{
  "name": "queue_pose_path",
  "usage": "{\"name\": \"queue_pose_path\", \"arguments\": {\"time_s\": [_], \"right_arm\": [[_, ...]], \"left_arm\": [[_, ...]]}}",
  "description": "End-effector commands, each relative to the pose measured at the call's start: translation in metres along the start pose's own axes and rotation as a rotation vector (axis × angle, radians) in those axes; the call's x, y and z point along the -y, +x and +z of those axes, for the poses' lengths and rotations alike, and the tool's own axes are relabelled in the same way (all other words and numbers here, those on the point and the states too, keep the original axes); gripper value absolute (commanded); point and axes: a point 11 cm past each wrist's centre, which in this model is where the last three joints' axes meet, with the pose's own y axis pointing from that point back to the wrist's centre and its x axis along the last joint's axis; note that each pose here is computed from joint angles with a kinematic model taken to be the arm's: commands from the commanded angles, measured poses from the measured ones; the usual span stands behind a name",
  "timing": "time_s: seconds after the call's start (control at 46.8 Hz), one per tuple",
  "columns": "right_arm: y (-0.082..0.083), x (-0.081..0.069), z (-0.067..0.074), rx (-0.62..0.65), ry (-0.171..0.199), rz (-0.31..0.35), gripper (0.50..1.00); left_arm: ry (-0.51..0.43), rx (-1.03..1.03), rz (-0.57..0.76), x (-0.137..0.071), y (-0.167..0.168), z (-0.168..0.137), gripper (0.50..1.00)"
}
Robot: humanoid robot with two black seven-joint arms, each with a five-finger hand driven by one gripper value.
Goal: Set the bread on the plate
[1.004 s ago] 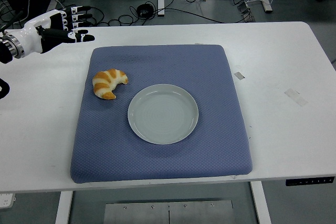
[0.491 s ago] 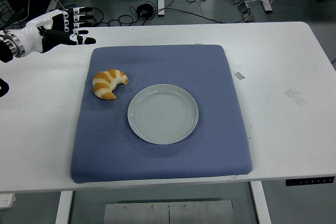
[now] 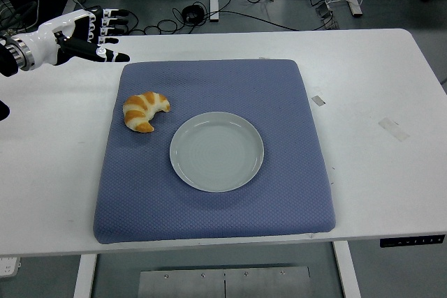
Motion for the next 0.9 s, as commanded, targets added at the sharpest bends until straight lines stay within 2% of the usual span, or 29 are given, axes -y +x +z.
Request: {"name": "queue_pose_path", "arguments": {"time_s": [0.0,0.171,0.342,0.876], "right_arm": [[0.000,0.000,0.000,0.000,0.000,0.000,1.000],[0.000,0.000,0.000,0.000,0.000,0.000,1.000],[0.000,0.000,0.000,0.000,0.000,0.000,1.000],[0.000,0.000,0.000,0.000,0.000,0.000,1.000]], "left_arm": [[0.024,0.061,-0.015,0.001,-0.003,-0.002,0.919],[0.072,0.132,-0.045,0.002,-0.008,-0.009,0.921],[0.073,0.186,-0.075,0.004,-0.014,0.001,0.921],[0.137,0.344,-0.124,0.007,-0.027,-0.011,0.921]]}}
